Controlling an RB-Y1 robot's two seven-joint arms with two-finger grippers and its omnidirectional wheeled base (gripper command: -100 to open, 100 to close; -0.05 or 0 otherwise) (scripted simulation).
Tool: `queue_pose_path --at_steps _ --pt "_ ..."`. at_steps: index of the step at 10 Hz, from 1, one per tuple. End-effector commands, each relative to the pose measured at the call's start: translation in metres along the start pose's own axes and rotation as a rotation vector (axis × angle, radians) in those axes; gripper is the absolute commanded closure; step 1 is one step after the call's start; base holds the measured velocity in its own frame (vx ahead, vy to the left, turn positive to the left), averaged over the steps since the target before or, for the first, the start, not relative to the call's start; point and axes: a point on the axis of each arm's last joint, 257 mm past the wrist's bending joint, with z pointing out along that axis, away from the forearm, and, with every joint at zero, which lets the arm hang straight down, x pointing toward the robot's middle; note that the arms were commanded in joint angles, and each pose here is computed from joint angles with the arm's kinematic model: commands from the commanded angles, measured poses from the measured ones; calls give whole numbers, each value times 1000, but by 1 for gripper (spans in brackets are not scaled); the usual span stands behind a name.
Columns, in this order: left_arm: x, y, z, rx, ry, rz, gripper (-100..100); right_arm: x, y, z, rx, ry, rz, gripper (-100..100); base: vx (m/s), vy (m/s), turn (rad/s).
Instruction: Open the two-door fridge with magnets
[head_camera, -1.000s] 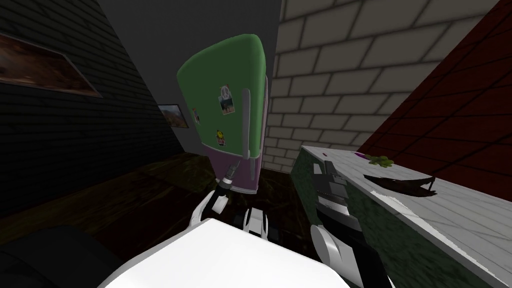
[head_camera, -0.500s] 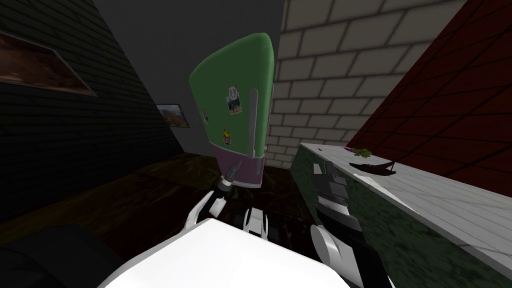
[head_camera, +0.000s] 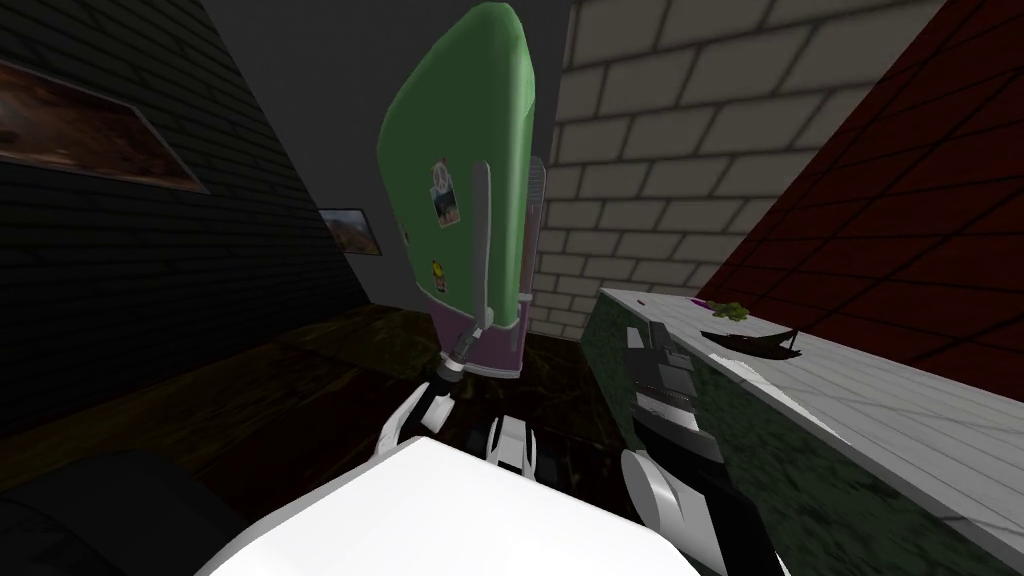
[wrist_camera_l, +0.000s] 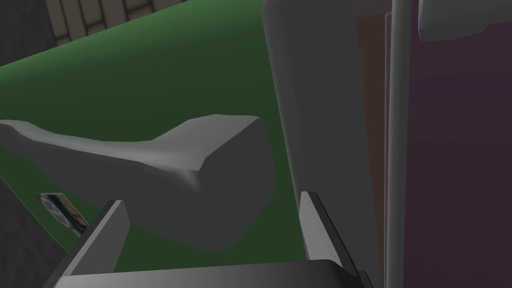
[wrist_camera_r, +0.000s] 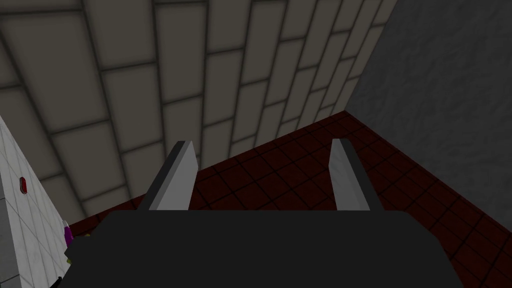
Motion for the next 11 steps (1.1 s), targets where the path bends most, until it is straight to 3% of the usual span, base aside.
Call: queue_pose_path --at_steps 1,3,7,8,9,11 --pt "-4 11 -2 -10 -28 15 -100 0 0 0 0 0 0 0 96 -129 10" --pt "-5 13 -3 -12 -33 16 -100 0 0 0 0 0 0 0 88 -90 24" --pt "-12 1 12 -12 -30 21 -100 0 0 0 0 0 0 0 35 -25 2" --pt "-11 3 10 -11 -31 21 -100 0 0 0 0 0 0 0 14 -6 1" --pt "-8 8 4 -12 -32 19 100 0 0 0 0 0 0 0 -20 21 -2" --pt "-5 13 -3 -12 -34 18 100 0 0 0 0 0 0 0 -47 36 -4"
